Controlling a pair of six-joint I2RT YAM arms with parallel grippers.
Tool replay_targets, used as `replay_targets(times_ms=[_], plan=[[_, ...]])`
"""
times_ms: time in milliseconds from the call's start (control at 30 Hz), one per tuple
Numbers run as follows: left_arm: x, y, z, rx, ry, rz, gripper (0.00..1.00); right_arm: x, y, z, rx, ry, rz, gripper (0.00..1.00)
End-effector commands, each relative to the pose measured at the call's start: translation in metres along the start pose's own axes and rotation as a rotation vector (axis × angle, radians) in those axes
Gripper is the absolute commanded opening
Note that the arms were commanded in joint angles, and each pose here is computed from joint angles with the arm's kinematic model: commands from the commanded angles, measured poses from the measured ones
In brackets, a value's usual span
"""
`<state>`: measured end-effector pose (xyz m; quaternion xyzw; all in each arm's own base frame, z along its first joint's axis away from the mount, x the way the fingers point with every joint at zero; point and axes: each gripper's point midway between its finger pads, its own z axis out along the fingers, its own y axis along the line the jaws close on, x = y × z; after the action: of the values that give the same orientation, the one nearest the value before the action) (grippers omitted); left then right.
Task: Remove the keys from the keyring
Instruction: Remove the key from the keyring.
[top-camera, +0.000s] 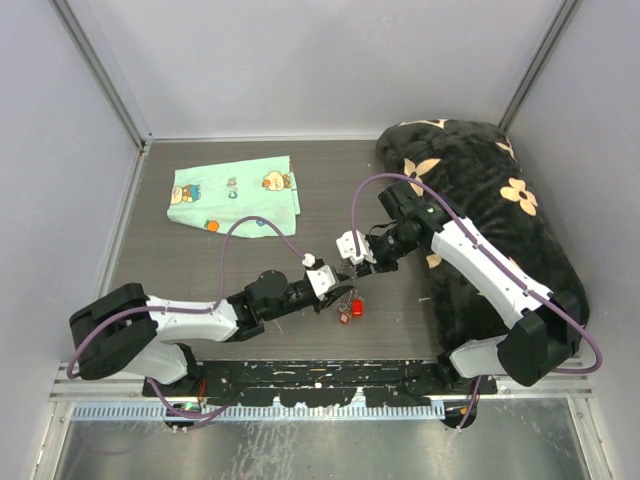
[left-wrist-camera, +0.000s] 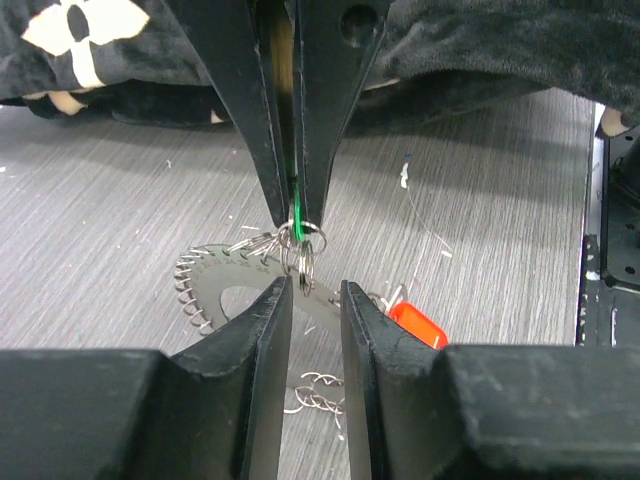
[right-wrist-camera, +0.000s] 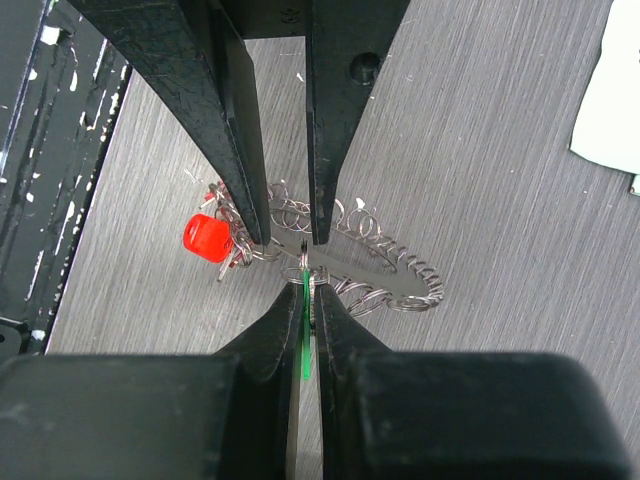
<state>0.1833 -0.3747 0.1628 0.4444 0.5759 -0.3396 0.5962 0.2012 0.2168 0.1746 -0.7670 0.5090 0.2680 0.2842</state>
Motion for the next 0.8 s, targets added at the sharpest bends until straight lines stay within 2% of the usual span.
replay_targets(times_ms=[0, 633, 767], plan=[[-0.0378, 0.0098, 0.0109, -0.034, -0.121, -0.003, 0.27, -0.0202, -0.0032, -0.0079, 0.039, -0.06, -0.046, 0.01], [-0.0334, 0.0163, 0.0162, -0.068, -0.088, -0.004, 0.18, -0.0208, 0.0002, -0.0042, 0.016, -0.069, -0.048, 0.01], [-0.0337, 0.0191, 0.0159, -0.083, -0.082, -0.009, 0.1, -0.0207, 0.0002, -0.0039, 0.015, -0.069, -0.048, 0.01]])
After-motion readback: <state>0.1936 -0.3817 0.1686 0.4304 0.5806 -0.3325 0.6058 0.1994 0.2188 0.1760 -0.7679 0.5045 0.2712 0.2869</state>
